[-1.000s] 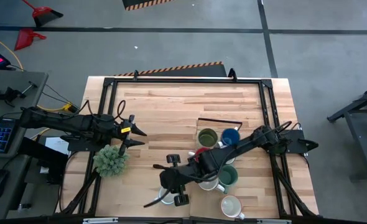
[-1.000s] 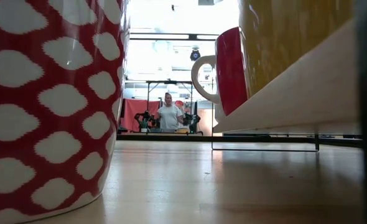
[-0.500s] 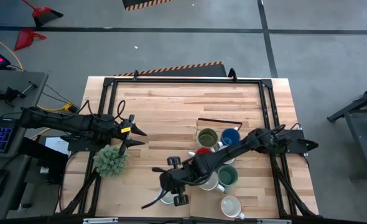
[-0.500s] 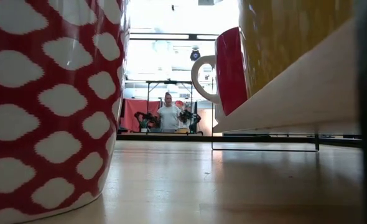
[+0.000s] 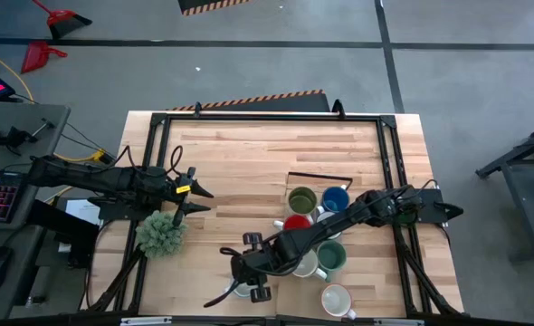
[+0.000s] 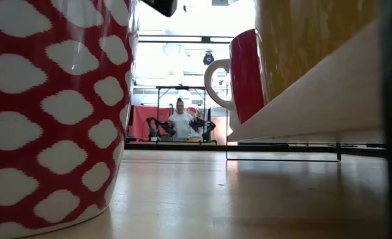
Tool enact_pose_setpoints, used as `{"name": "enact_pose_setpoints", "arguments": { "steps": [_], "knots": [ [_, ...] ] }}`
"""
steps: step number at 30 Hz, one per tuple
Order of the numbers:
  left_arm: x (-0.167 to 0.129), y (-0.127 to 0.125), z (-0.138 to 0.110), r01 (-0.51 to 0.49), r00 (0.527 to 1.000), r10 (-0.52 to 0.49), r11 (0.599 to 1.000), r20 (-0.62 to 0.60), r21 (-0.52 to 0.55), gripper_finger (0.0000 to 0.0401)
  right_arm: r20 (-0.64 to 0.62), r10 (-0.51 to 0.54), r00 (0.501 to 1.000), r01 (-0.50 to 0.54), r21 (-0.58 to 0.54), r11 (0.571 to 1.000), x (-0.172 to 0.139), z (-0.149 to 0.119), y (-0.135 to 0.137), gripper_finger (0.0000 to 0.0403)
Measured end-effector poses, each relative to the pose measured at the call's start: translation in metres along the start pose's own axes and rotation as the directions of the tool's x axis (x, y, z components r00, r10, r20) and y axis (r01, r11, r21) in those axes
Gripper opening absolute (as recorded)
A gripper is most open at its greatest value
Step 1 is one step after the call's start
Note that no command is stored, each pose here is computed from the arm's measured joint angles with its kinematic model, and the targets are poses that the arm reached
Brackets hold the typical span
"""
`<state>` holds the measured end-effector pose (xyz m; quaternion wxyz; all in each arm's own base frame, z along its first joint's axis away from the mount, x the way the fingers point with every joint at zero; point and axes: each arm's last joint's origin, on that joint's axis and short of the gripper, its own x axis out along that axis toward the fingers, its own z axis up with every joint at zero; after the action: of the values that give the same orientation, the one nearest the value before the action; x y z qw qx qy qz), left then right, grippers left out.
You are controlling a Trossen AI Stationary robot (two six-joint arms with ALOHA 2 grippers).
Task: Place coffee mugs
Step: Put the red and white mug on the shelf
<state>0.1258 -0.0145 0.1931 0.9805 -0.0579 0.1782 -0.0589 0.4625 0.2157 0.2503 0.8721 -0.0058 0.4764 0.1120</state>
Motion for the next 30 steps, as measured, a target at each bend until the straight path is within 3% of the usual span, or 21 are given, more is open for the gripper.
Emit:
{"name": "enact_pose_setpoints", "arguments": {
  "steps": [6, 30],
  "knots": [
    [0.0000, 0.0000, -0.0001, 0.002, 1.000, -0.002, 1.000, -0.001, 0.000, 0.0184, -0.012, -0.001, 1.000, 0.001, 0.003, 1.000, 0.0119, -0.0027, -0.0002, 0.0108],
    [0.0000, 0.0000, -0.0001, 0.001, 1.000, -0.001, 1.000, -0.001, -0.016, 0.0184, 0.027, -0.048, 0.998, 0.048, -0.004, 0.999, 0.0116, 0.0001, -0.0010, 0.0108]
  ]
}}
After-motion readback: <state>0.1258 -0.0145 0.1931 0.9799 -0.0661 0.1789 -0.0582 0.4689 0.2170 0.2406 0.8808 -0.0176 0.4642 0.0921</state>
